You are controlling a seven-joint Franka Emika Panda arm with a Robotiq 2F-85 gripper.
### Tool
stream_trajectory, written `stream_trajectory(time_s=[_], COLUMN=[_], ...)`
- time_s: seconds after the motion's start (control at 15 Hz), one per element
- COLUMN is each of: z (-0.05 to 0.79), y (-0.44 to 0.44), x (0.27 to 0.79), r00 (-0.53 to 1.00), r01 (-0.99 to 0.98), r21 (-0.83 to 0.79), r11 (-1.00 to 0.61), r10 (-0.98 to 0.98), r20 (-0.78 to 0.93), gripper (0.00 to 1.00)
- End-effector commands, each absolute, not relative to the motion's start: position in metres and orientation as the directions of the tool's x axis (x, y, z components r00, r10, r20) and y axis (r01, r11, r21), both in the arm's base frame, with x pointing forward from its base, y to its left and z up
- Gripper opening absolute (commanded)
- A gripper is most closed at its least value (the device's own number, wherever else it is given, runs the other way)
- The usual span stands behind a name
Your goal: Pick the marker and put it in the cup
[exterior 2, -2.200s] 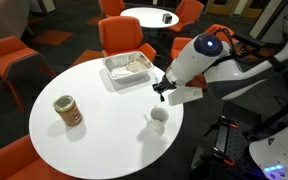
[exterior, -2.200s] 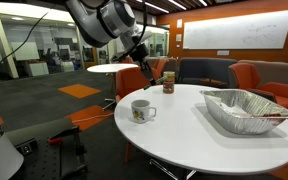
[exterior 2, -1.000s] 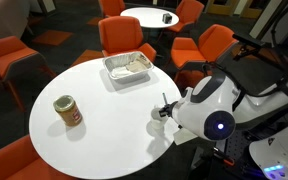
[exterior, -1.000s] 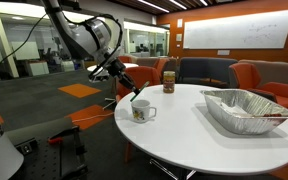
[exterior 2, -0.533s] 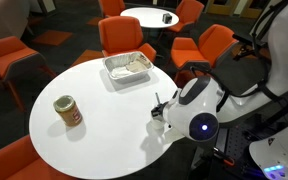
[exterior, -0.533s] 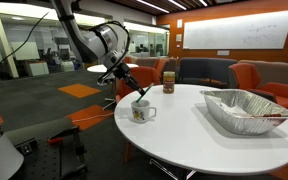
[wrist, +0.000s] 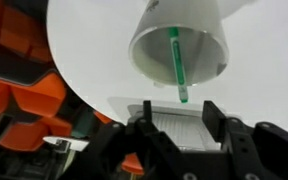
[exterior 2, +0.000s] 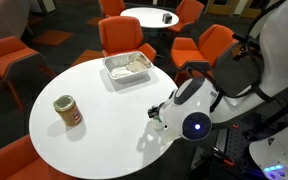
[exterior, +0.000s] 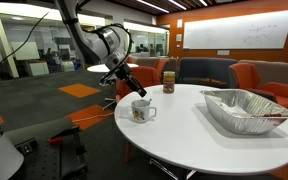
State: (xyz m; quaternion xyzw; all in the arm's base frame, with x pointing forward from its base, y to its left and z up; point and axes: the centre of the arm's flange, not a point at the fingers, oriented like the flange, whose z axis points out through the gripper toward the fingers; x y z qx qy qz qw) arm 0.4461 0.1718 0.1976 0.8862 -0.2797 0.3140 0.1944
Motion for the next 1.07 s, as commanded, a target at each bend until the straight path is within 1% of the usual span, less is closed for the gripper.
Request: stream_trajectory(time_s=[0.0, 0.07, 0.13, 0.33, 0.47, 0.67, 1.0], z=[0.233, 0.245, 0.253, 0.278, 0.288, 0.301, 0.347], y=[0.161, 0.154, 0.146, 0.112, 0.093, 0.081, 0.082], x=[0.448, 0.452, 0.456, 0.477, 0.484, 0.489, 0.501], r00=[0.675, 0.695, 0.710, 0.768, 0.811, 0.883, 0.975], r01=[-0.637, -0.644, -0.644, -0.610, -0.568, -0.465, -0.222], r21=[0.135, 0.130, 0.124, 0.094, 0.073, 0.054, 0.019], r11=[-0.759, -0.754, -0.755, -0.787, -0.820, -0.884, -0.975], r10=[-0.465, -0.505, -0.529, -0.557, -0.541, -0.458, -0.223], r20=[0.574, 0.511, 0.465, 0.315, 0.223, 0.105, -0.019], gripper=[0.91, 0.97, 1.00, 1.00, 1.00, 1.00, 1.00])
